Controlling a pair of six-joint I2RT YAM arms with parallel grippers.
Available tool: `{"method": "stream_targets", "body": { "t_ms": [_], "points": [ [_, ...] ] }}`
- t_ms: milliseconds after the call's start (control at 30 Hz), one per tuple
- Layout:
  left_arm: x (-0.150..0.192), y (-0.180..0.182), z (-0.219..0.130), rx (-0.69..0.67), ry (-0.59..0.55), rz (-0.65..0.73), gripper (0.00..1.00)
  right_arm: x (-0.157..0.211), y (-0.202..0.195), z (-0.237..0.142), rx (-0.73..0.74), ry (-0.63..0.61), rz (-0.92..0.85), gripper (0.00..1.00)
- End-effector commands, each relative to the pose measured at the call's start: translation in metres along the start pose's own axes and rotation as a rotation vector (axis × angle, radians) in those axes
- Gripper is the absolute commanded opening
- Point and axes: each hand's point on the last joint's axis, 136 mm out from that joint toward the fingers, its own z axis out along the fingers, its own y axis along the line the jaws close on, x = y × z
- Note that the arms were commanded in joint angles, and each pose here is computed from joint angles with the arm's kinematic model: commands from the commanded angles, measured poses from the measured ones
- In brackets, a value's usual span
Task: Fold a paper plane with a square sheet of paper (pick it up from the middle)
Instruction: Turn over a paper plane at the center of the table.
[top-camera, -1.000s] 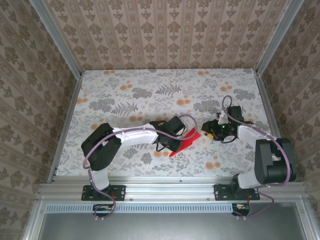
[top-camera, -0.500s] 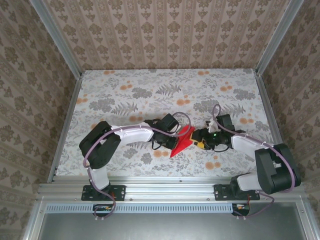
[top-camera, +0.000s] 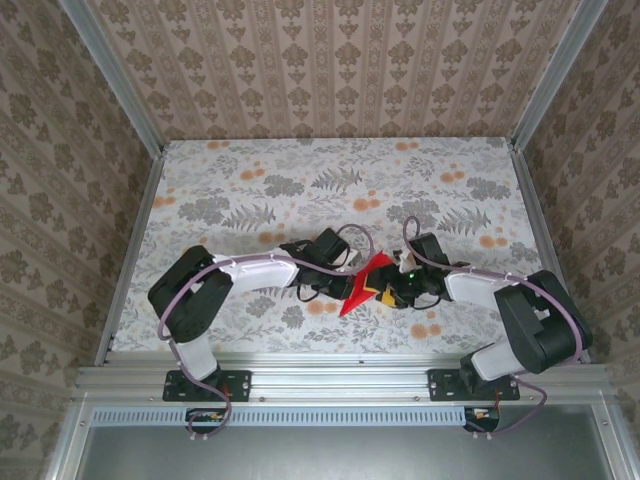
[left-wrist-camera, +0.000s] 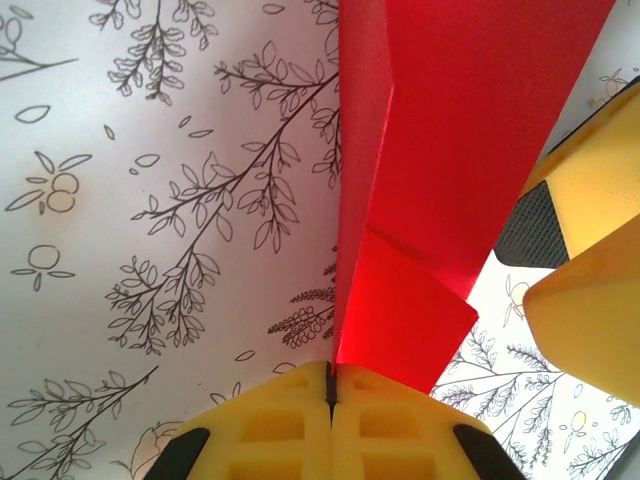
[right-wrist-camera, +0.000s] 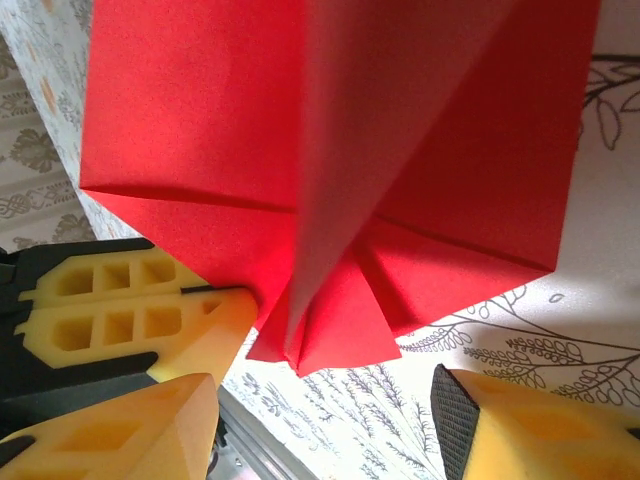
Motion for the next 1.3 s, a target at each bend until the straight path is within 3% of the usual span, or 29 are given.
{"method": "stream_targets", "body": {
  "t_ms": [0,600,1267],
  "points": [
    [-0.004,-0.005,-0.007,0.041,-0.025,-0.020,0.00,-0.006,0.007,0.004,0.005,-0.017,0.000,0.62],
    [-0.003,-0.006,-0.007,0.084,-0.038,-0.050,0.00,-0.005,0.026,0.020,-0.072,0.010,0.017,0.58],
    [-0.013,-0.015,-0.019,0.201,-0.101,-0.115,0.00,-0.004,0.024,0.029,-0.042,0.028,0.013,0.28]
  ]
}}
